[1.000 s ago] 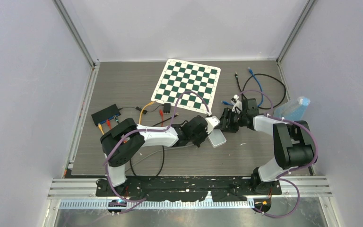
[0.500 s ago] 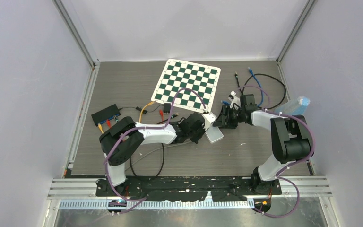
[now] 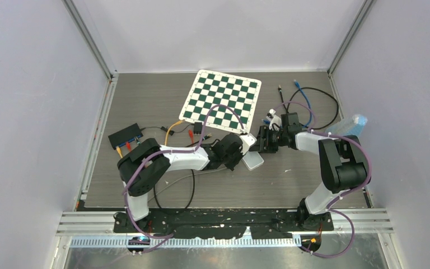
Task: Insert the plug into the switch port
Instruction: Insert the connector into the switch port.
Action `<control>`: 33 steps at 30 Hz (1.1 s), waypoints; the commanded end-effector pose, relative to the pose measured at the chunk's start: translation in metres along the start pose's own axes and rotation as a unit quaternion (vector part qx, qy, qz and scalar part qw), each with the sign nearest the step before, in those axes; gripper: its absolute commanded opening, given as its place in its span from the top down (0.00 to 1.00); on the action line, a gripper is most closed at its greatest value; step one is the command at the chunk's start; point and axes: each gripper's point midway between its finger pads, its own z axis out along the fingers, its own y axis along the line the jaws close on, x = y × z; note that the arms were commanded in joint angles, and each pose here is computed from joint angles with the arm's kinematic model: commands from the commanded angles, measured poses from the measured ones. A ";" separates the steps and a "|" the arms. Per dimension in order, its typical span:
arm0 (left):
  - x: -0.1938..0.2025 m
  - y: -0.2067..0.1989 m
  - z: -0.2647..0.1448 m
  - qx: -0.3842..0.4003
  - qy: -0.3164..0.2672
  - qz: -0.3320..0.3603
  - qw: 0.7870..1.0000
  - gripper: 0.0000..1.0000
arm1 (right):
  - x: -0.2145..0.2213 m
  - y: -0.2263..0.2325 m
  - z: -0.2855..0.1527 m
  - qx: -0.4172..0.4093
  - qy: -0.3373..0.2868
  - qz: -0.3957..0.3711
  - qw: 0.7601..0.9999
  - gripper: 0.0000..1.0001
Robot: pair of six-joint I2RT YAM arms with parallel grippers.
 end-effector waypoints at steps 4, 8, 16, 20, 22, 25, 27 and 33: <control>-0.024 0.008 -0.018 -0.021 -0.033 -0.009 0.999 1.00 | 0.009 -0.009 -0.012 0.035 0.005 0.019 0.999 0.44; -0.004 0.008 -0.030 -0.017 -0.012 -0.007 1.000 1.00 | -0.017 -0.011 -0.027 0.047 -0.029 0.012 0.998 0.40; 0.012 0.015 -0.044 -0.035 0.011 -0.011 0.999 1.00 | -0.035 0.006 -0.034 0.023 -0.041 -0.018 0.999 0.35; 0.014 0.007 -0.046 -0.012 0.002 -0.016 1.000 1.00 | -0.038 0.017 -0.028 -0.001 -0.036 -0.033 0.999 0.36; 0.014 0.002 -0.049 0.001 -0.002 -0.029 1.000 1.00 | -0.039 0.024 -0.025 -0.009 -0.031 -0.048 0.998 0.36; 0.017 0.004 -0.055 -0.013 0.021 -0.063 0.998 1.00 | -0.039 0.032 -0.019 -0.007 -0.029 -0.068 0.997 0.36; 0.021 0.007 -0.056 -0.030 0.031 -0.076 0.996 1.00 | -0.040 0.038 -0.014 -0.012 -0.024 -0.083 0.996 0.36; 0.024 0.012 -0.049 -0.049 0.000 -0.077 0.996 1.00 | -0.034 0.058 0.013 -0.024 0.020 -0.118 0.993 0.35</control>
